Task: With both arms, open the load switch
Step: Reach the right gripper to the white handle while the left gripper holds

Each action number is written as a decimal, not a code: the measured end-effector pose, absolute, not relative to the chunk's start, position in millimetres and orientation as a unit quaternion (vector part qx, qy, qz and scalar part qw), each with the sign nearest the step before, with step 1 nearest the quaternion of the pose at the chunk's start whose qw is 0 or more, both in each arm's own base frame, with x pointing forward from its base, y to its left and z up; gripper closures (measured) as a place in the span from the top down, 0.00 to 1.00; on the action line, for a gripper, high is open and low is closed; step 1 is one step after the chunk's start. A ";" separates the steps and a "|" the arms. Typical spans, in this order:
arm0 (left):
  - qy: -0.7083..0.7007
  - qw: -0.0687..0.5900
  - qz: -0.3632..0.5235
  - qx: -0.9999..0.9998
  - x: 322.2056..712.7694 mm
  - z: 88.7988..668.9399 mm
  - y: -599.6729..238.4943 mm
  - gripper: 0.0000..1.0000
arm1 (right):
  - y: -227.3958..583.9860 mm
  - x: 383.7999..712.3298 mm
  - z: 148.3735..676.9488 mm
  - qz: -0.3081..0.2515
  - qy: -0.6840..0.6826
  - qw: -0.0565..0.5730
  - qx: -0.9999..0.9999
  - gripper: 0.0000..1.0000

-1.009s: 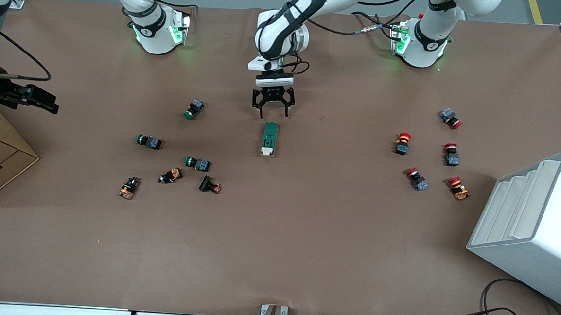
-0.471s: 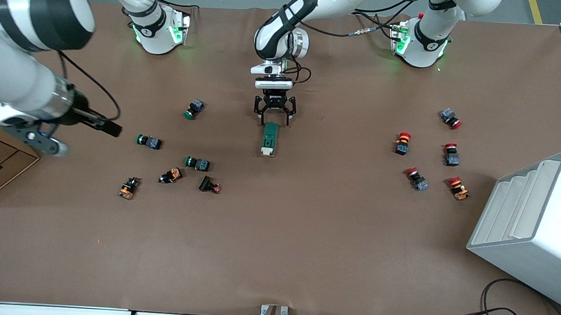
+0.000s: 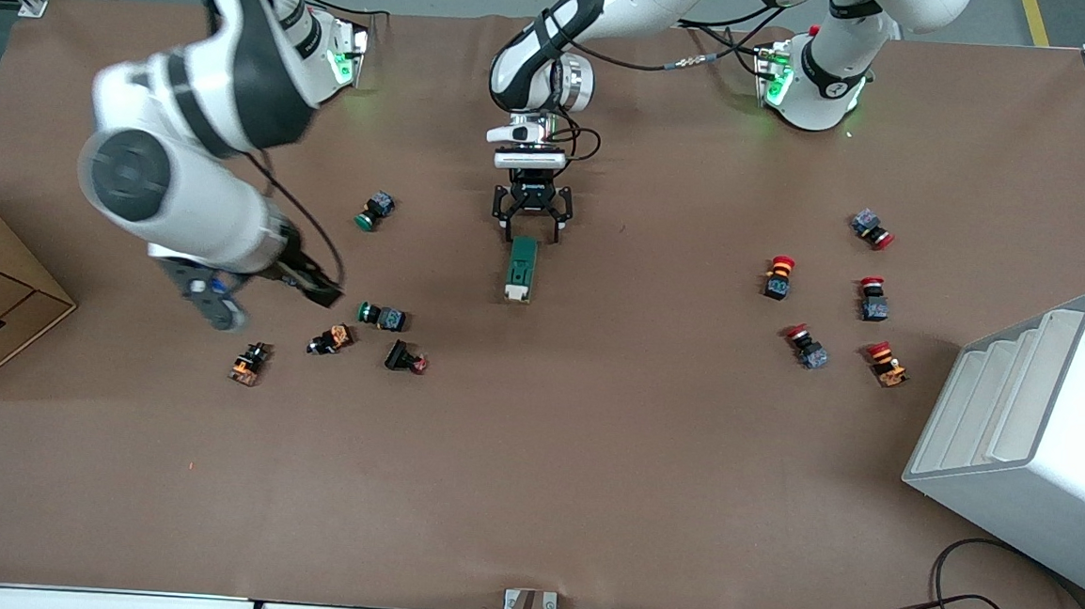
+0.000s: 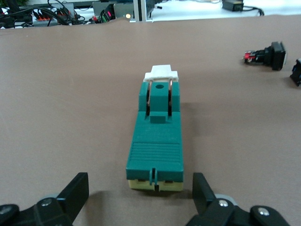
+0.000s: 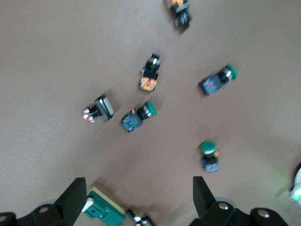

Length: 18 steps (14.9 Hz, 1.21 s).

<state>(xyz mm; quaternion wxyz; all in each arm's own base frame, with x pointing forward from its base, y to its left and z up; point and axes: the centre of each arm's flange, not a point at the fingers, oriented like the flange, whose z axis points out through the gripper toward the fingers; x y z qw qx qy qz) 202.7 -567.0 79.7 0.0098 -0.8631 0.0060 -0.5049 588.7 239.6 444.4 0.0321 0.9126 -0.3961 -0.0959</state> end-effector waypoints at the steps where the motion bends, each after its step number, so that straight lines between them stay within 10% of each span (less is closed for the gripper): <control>1: 0.003 0.004 -0.514 -0.858 201.8 76.3 -566.6 0.98 | 259.1 587.0 429.4 -0.094 -0.417 0.037 0.903 1.00; 18: -0.007 -0.016 -0.564 -0.825 193.3 57.9 -563.5 0.99 | 449.5 547.7 225.7 -0.083 -0.653 0.087 0.748 1.00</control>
